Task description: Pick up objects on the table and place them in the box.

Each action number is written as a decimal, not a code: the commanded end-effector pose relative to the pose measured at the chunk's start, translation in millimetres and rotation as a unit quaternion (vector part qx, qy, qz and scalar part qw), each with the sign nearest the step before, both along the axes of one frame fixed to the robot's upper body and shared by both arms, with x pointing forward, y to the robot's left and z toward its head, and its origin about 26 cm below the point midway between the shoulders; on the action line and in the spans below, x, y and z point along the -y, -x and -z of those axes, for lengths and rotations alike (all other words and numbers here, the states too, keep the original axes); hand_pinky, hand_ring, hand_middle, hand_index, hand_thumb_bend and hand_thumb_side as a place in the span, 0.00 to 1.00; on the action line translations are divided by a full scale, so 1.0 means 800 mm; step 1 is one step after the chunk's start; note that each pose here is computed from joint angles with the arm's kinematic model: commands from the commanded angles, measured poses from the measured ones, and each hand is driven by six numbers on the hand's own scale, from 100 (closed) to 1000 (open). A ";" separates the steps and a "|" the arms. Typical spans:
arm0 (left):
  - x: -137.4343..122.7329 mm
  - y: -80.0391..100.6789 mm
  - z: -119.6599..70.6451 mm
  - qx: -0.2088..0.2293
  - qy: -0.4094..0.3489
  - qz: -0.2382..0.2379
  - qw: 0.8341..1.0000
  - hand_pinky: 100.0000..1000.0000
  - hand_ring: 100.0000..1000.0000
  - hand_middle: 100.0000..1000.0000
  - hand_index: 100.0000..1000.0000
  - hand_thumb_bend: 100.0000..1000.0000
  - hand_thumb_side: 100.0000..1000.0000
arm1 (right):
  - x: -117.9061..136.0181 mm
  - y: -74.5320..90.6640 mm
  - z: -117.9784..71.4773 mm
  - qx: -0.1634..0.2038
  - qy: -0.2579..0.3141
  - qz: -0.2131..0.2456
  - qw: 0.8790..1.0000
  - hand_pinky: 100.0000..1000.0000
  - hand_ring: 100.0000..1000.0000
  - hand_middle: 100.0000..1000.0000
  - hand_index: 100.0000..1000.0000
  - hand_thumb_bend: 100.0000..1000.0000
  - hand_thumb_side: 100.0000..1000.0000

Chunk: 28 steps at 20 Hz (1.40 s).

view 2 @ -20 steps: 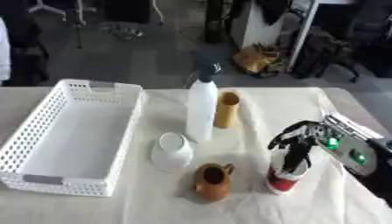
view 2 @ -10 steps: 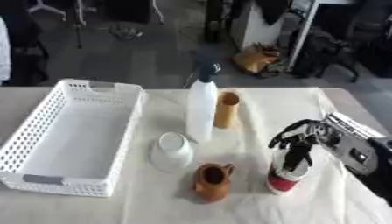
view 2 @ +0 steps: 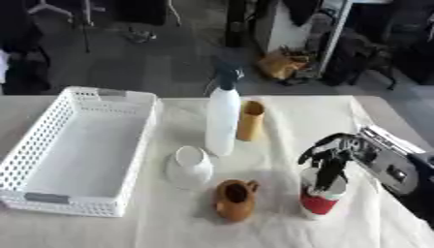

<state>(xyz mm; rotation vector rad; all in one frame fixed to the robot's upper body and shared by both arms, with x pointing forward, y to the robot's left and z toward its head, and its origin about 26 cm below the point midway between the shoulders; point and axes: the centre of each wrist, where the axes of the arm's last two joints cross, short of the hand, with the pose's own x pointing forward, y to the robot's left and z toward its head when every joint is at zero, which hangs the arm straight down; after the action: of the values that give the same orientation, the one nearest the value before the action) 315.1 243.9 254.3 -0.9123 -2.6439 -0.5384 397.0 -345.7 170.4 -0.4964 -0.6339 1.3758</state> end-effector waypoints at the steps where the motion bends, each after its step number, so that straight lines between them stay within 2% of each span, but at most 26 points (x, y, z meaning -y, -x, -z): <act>1: 0.000 0.003 -0.010 0.015 0.003 0.000 1.000 0.96 0.74 0.69 0.76 0.00 0.87 | 0.011 0.000 -0.009 0.003 0.013 0.018 1.000 0.28 0.69 0.57 0.54 0.22 0.10; 5: 0.000 0.003 -0.010 0.014 0.003 0.000 1.000 0.96 0.74 0.69 0.76 0.00 0.87 | 0.012 0.001 -0.007 0.012 0.019 0.017 1.000 0.23 0.66 0.54 0.51 0.13 0.05; 11: -0.001 0.003 -0.010 0.013 0.004 -0.002 1.000 0.96 0.74 0.69 0.76 0.00 0.87 | 0.012 0.001 -0.006 0.032 0.028 0.016 0.999 0.18 0.62 0.49 0.48 0.02 0.02; 12: -0.001 0.003 -0.010 0.013 0.004 -0.002 1.000 0.96 0.74 0.69 0.76 0.00 0.87 | 0.011 0.001 -0.007 0.037 0.030 0.016 0.999 0.16 0.59 0.45 0.46 0.00 0.02; 15: -0.001 0.003 -0.010 0.013 0.002 -0.002 1.000 0.96 0.74 0.69 0.76 0.00 0.87 | 0.010 0.000 -0.010 0.053 0.033 0.018 0.998 0.15 0.55 0.42 0.43 0.00 0.04; 18: -0.001 0.003 -0.010 0.012 0.001 -0.001 1.000 0.96 0.74 0.69 0.76 0.00 0.87 | 0.008 -0.001 -0.015 0.067 0.035 0.020 0.997 0.13 0.50 0.40 0.41 0.00 0.11; 28: -0.001 0.003 -0.010 0.008 0.000 -0.001 1.000 0.96 0.74 0.69 0.76 0.00 0.87 | -0.006 -0.004 -0.043 0.101 0.038 0.018 0.994 0.04 0.41 0.34 0.39 0.00 0.13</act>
<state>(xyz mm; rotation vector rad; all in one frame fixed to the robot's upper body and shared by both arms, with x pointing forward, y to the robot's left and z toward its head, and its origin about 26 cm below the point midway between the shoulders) 315.1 245.1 255.0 -0.9066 -2.6377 -0.5255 401.5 -337.1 186.9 -0.6619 -0.7281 1.3444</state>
